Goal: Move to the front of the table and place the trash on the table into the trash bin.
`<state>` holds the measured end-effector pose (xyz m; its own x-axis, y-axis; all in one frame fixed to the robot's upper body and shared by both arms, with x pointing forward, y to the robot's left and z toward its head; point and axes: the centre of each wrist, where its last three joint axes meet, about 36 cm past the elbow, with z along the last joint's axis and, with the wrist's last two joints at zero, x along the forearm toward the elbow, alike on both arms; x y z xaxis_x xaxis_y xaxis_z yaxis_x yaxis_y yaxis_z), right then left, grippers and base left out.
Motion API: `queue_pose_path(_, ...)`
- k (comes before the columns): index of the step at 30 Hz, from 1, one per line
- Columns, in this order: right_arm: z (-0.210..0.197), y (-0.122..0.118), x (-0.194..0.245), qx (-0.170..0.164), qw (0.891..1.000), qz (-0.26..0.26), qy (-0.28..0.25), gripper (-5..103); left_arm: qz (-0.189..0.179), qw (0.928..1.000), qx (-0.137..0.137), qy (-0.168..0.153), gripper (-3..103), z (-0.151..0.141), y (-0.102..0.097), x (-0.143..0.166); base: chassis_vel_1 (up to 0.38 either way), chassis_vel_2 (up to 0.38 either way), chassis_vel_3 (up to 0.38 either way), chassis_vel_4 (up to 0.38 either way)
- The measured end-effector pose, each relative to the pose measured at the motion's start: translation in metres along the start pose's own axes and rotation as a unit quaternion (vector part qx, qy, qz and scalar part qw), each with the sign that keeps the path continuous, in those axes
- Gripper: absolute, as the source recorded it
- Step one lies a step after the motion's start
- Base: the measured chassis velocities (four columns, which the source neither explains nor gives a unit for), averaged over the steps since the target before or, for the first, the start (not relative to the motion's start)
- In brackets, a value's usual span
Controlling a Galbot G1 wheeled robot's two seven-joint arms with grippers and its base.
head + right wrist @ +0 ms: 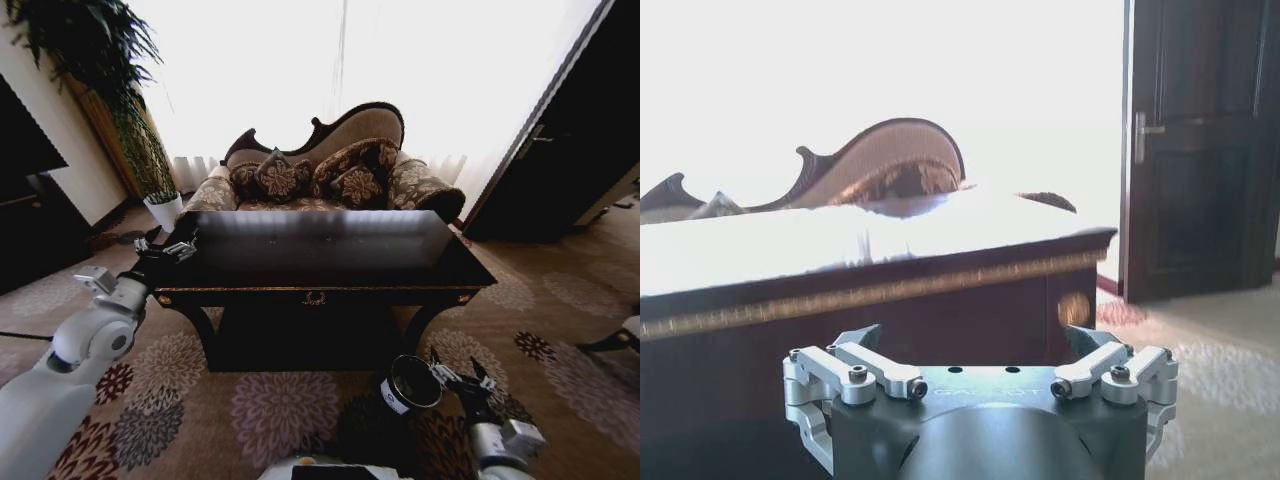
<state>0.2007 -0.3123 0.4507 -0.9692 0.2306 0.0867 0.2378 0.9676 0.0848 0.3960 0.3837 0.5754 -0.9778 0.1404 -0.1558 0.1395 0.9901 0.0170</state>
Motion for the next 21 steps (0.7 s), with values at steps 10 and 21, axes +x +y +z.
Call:
queue_pose_path(10, -0.058, 0.020, -0.050, -0.027, 0.998, -0.035, -0.045, 100, 0.000, 1.0000, 0.000, 0.000, 100, 0.000, 0.000, 0.000, 0.000, 0.000, 0.000, 0.000)
queue_pose_path(21, -0.092, 0.005, -0.132, 0.013, 0.994, -0.087, -0.070, 100, 0.000, 1.0000, 0.000, 0.000, 100, 0.000, 0.000, 0.000, 0.000, 0.000, 0.000, 0.000)
